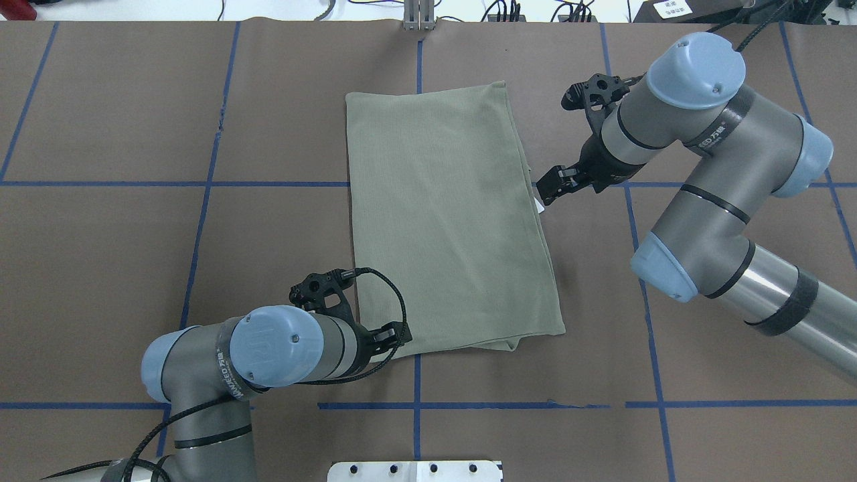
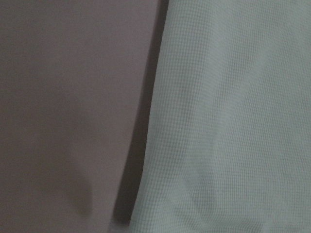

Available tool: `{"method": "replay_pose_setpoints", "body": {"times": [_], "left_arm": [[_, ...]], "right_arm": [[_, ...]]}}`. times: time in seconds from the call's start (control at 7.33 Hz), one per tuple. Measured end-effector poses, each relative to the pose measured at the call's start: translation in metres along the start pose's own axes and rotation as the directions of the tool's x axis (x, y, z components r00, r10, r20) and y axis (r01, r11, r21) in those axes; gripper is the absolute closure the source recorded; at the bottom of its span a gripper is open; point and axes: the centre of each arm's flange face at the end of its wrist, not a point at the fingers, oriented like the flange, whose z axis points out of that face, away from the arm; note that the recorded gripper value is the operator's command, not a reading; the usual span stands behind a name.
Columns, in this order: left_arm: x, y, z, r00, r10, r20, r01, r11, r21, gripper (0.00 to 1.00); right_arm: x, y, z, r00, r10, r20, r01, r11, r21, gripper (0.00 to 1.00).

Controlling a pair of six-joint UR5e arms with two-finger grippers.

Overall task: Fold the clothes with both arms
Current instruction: 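Lower the left gripper to the shirt's near corner while the right holds the far corner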

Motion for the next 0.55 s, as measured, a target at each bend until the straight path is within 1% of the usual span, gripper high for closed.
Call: {"method": "replay_pose_setpoints", "body": {"times": [0.41, 0.55], "left_arm": [[-0.0007, -0.0013, 0.0067, 1.000, -0.002, 0.016, 0.002, 1.000, 0.011, 0.15], [0.0012, -0.0011, 0.0106, 1.000, -0.002, 0.021, 0.002, 1.000, 0.012, 0.20]], "right_arm": [[0.0014, -0.0011, 0.0042, 1.000, 0.003, -0.005, -0.003, 1.000, -0.004, 0.00], [0.0018, -0.0014, 0.0051, 1.000, 0.003, -0.005, -0.003, 1.000, -0.005, 0.00]]}}
